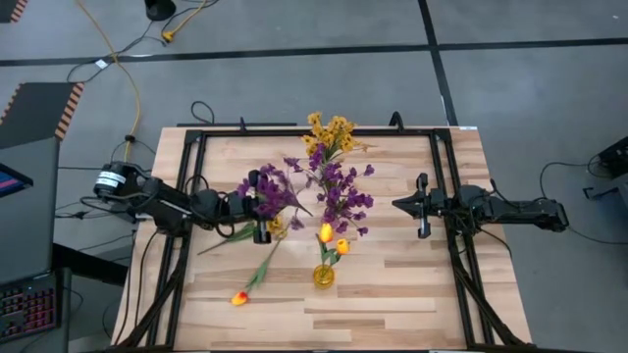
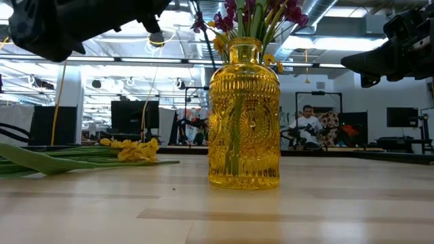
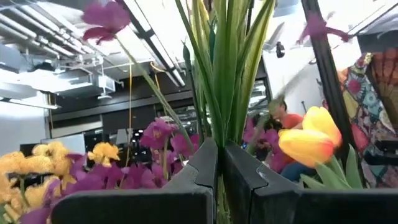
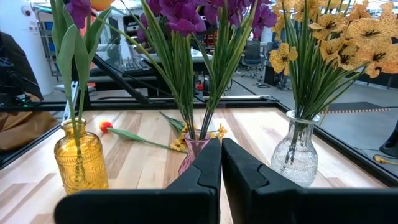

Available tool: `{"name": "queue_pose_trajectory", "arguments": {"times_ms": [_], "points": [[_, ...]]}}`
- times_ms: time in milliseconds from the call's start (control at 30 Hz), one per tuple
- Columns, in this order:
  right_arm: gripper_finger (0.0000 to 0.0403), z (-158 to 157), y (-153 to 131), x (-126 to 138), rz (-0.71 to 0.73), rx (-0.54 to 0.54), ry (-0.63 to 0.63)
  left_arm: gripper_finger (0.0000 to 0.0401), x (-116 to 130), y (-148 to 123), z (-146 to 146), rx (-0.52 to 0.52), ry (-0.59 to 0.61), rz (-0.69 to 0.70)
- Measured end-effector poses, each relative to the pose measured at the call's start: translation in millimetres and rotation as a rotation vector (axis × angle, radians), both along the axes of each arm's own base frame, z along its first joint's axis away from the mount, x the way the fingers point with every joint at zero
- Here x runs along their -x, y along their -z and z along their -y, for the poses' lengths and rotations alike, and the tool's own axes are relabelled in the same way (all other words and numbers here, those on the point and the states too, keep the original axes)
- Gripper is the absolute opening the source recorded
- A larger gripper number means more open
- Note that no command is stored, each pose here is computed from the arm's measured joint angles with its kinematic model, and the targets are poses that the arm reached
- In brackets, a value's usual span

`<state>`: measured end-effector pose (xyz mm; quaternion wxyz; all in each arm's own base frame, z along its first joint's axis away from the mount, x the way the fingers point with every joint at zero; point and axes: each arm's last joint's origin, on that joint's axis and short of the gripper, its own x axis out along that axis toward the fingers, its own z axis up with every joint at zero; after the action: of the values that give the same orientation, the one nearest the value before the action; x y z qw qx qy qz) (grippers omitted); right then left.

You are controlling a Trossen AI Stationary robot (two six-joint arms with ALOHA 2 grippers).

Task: Sort flowers into vase by color
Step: Put the violet flowers into the violet vase

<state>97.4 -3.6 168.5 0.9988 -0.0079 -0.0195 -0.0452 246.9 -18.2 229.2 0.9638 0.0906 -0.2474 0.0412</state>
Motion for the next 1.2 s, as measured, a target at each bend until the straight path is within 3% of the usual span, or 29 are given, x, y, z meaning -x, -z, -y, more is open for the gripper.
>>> {"name": "queue_pose_trajectory", "arguments": {"times_ms": [267, 667, 1200], "points": [[0.0043, 0.0, 0.0, 0.0, 0.0, 0.0, 0.0, 0.0, -12.5, 4.3, -9.1, -0.013, 0.038, -0.02], [0.0043, 0.0, 0.0, 0.0, 0.0, 0.0, 0.0, 0.0, -52.4, 10.2, -18.5, -0.034, 0.045, -0.038], [0.0043, 0.0, -0.1, 0.0, 0.0, 0.0, 0.0, 0.0, -56.5, 12.2, -20.9, -0.034, 0.059, -0.056]]}}
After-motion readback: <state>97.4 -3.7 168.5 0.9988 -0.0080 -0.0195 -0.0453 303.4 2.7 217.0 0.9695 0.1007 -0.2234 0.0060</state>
